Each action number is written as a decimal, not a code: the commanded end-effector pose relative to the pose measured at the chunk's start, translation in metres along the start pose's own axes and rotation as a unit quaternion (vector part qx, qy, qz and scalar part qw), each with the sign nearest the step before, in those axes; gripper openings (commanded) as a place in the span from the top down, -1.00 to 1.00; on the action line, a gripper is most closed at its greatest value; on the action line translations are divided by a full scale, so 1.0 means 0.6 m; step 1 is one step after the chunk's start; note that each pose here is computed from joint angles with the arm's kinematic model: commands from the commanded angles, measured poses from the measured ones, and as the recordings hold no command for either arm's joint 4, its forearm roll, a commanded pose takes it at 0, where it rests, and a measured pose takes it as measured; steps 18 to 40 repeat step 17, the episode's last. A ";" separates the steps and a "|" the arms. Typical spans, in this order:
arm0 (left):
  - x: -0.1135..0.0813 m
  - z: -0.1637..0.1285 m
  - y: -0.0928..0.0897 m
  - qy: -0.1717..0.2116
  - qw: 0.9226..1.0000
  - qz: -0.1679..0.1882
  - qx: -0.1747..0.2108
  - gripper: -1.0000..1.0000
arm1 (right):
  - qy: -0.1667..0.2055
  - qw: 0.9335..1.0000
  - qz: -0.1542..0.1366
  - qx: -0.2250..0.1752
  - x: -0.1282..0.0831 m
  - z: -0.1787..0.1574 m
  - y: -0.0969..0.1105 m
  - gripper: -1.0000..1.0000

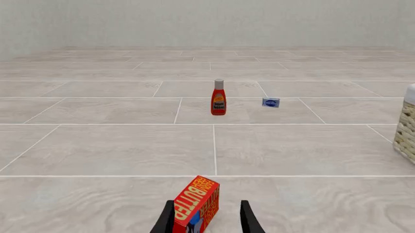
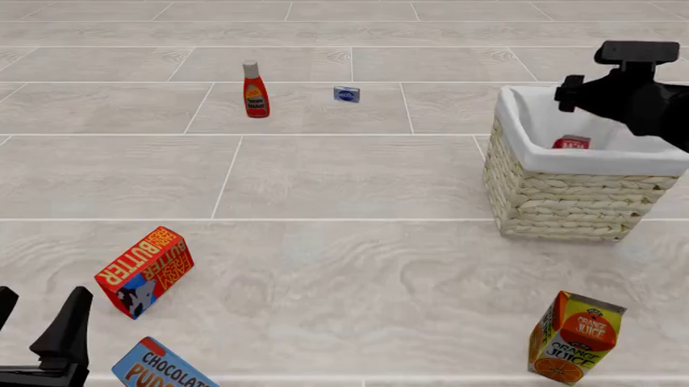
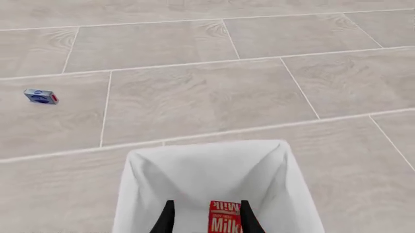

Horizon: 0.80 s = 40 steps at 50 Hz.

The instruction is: Pick the milk and place it in the basket.

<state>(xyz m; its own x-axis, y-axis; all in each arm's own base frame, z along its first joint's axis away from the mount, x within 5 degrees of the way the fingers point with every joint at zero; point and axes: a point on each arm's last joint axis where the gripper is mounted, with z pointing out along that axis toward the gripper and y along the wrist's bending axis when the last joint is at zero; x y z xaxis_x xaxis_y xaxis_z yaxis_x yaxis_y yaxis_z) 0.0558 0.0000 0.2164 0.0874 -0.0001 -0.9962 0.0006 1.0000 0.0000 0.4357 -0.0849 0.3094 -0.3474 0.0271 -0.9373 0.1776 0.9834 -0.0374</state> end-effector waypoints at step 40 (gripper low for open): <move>0.000 0.000 0.000 0.000 1.000 0.000 0.000 -1.00 | -0.057 0.998 -0.007 -0.021 -0.008 -0.113 0.030 -1.00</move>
